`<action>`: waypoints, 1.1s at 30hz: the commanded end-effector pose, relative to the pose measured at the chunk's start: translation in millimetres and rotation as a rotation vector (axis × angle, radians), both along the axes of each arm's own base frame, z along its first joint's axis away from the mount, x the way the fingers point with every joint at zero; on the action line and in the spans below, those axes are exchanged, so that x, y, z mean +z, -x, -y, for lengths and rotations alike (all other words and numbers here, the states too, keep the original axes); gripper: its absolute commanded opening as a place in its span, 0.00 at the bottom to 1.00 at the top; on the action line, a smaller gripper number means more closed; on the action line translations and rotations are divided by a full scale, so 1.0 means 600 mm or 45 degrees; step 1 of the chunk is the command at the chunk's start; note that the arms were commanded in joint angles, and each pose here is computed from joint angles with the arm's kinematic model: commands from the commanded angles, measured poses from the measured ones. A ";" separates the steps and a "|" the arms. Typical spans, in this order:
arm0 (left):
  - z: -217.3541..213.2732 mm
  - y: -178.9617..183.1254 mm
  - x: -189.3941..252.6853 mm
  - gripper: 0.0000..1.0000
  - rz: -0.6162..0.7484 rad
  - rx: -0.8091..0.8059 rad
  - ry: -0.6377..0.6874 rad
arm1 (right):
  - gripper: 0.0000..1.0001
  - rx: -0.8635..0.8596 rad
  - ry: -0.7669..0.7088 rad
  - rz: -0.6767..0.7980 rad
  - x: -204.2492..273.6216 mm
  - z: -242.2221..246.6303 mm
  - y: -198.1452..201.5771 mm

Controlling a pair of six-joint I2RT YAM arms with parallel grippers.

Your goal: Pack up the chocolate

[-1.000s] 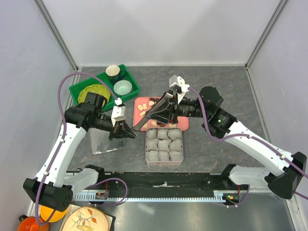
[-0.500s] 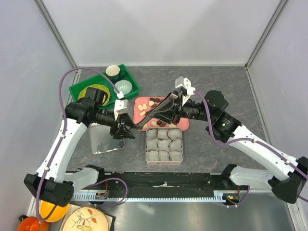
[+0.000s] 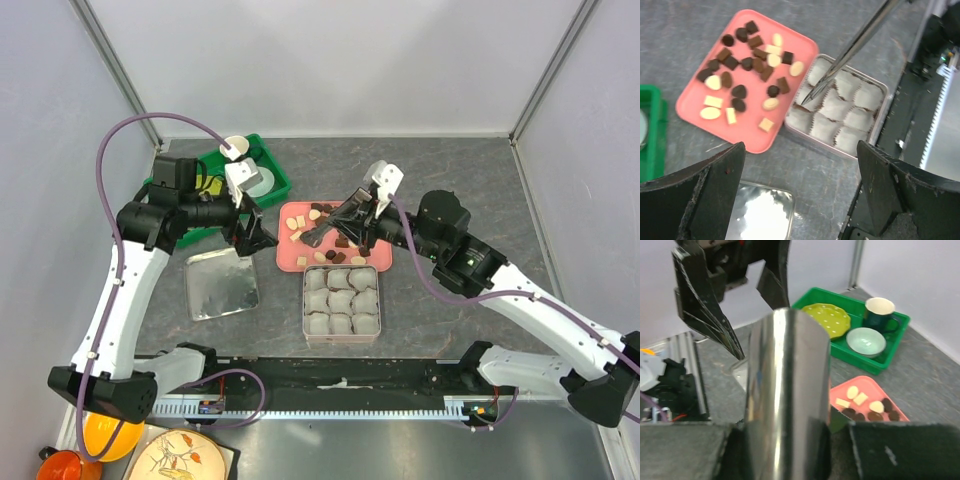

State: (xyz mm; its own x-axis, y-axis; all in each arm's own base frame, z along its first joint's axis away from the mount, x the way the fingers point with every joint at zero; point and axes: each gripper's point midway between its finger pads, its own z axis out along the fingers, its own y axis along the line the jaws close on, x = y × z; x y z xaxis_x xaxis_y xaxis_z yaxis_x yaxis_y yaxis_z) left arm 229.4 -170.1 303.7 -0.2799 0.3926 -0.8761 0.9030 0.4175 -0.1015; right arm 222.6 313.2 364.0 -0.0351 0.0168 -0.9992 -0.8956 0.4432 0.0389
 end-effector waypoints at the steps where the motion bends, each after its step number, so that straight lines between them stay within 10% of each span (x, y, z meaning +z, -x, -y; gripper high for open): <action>1: -0.022 -0.053 0.014 0.99 0.055 0.230 0.003 | 0.00 -0.158 0.093 0.036 -0.032 -0.001 -0.057; 13: -0.121 -0.185 -0.124 0.99 -0.096 0.674 -0.108 | 0.00 -0.603 -0.015 0.070 -0.077 -0.027 -0.216; 33: -0.131 -0.183 -0.235 0.73 -0.207 0.725 -0.132 | 0.14 -0.617 -0.179 0.032 -0.188 -0.078 -0.261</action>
